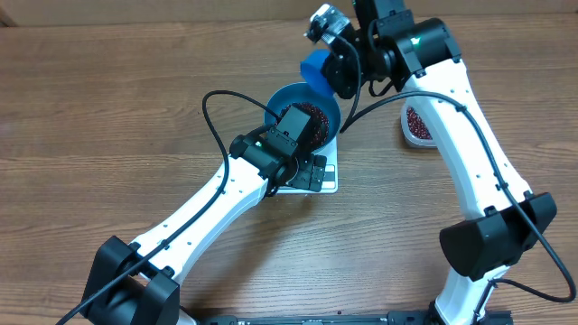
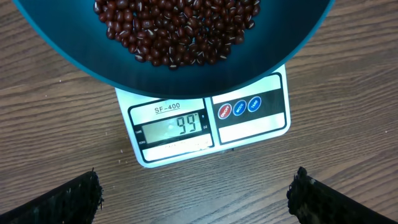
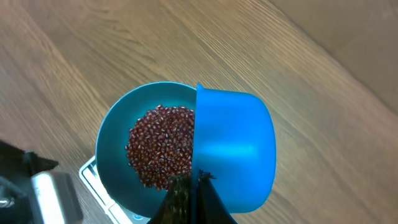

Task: Scoop item into bowl and weigh 150g on scale
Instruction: 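Tilt the blue scoop to pour beans into the teal bowl, then move the empty scoop back into the bean tub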

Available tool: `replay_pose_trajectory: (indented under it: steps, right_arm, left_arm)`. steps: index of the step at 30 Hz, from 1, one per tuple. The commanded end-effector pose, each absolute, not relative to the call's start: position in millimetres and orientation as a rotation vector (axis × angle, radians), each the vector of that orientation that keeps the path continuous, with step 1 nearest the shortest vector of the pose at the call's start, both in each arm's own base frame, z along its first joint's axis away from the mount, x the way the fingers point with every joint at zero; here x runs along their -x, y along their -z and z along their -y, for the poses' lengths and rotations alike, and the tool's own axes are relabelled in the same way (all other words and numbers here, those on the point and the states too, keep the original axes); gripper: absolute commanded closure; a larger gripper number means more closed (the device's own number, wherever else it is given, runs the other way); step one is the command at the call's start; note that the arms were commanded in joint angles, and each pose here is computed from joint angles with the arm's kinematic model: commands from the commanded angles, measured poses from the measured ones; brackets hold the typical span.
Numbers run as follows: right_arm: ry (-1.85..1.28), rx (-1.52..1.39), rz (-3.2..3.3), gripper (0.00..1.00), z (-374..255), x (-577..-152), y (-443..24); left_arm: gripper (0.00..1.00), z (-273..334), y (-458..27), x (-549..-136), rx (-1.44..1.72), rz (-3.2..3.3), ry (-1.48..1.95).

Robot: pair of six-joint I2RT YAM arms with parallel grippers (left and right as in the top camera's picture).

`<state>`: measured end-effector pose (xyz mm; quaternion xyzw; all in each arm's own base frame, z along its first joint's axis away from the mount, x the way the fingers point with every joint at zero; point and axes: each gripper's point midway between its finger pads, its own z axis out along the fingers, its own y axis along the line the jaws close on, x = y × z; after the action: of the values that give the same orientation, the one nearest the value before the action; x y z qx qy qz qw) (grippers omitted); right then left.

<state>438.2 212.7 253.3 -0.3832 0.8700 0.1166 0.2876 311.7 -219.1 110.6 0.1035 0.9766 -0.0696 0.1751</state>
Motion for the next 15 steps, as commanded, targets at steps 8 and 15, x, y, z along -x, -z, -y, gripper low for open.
replay_pose_trajectory:
  steps: [8, 15]
  right_arm:
    - [-0.486, 0.437, -2.521, 0.96, -131.2, -444.4, -274.2]
    - [-0.443, 0.198, -2.64, 0.96, -53.3, -441.6, -257.6]
  left_arm:
    - [0.0, 220.1, -105.7, -310.3, -0.313, -2.776, 0.19]
    - [0.01, 220.1, -105.7, -310.3, -0.313, -2.776, 0.19]
